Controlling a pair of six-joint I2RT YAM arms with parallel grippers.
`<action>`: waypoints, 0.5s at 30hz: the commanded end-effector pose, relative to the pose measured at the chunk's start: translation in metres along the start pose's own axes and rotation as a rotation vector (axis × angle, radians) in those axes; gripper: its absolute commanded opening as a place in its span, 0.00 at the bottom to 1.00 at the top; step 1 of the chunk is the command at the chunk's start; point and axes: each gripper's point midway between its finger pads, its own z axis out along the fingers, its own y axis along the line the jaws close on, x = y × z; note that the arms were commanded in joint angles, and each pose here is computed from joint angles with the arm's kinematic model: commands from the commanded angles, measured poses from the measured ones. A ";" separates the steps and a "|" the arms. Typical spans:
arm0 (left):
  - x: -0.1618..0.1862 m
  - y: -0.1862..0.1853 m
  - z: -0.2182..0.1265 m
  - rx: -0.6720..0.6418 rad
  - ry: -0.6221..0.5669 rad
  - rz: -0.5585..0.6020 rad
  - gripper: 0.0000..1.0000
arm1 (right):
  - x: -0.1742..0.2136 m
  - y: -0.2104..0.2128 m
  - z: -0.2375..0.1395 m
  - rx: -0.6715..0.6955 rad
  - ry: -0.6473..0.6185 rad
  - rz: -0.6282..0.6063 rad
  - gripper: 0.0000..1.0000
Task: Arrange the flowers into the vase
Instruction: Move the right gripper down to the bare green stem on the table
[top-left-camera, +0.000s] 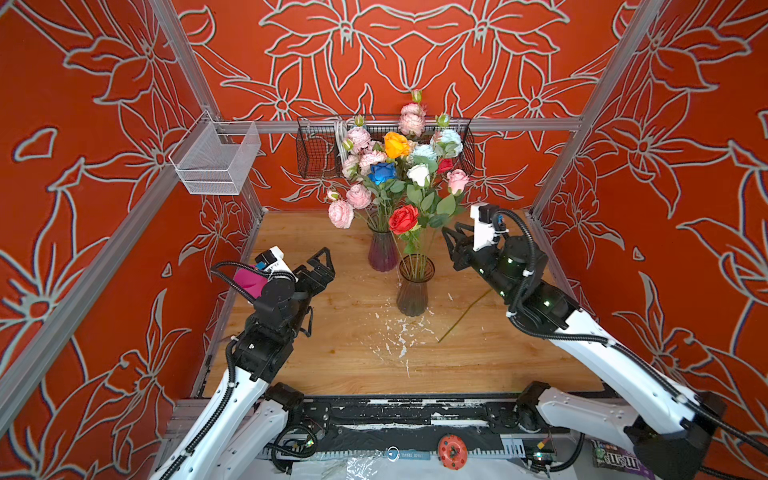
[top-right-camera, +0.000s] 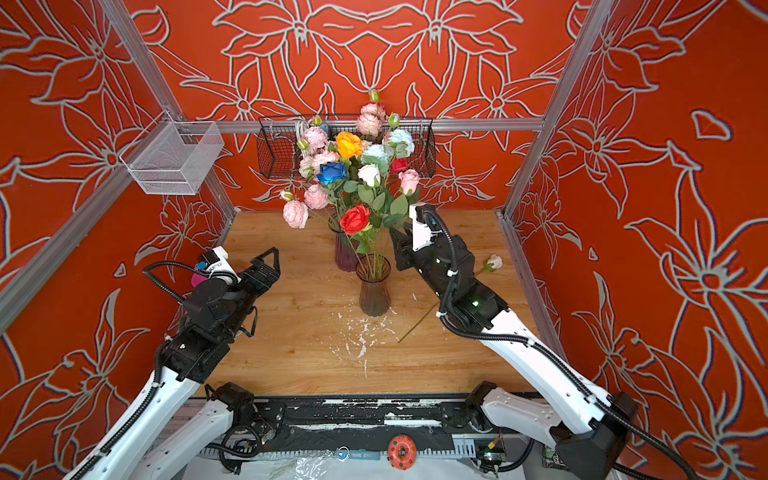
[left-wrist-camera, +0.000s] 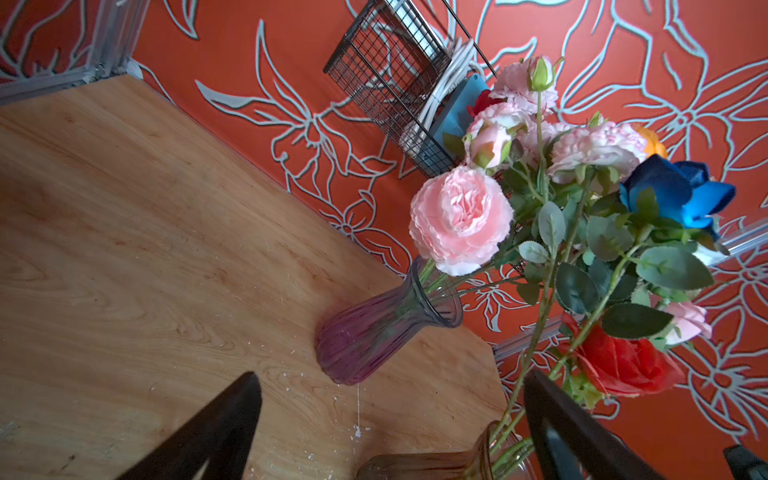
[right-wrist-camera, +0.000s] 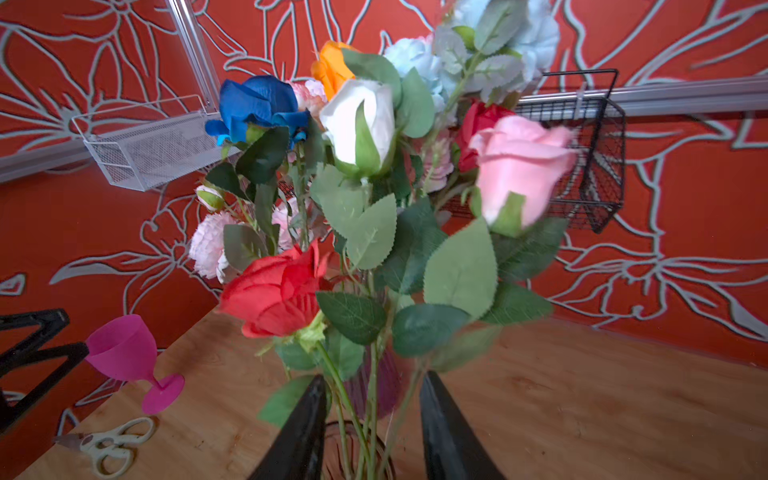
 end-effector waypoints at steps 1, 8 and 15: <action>0.002 -0.019 0.001 0.083 0.034 -0.037 0.98 | 0.031 -0.048 -0.024 0.247 0.089 0.007 0.42; 0.038 -0.030 0.024 0.130 0.214 -0.067 0.98 | 0.130 -0.138 -0.048 0.531 0.318 0.212 0.50; 0.068 -0.025 0.045 0.083 0.351 -0.078 0.98 | 0.193 -0.186 -0.044 0.646 0.478 0.380 0.54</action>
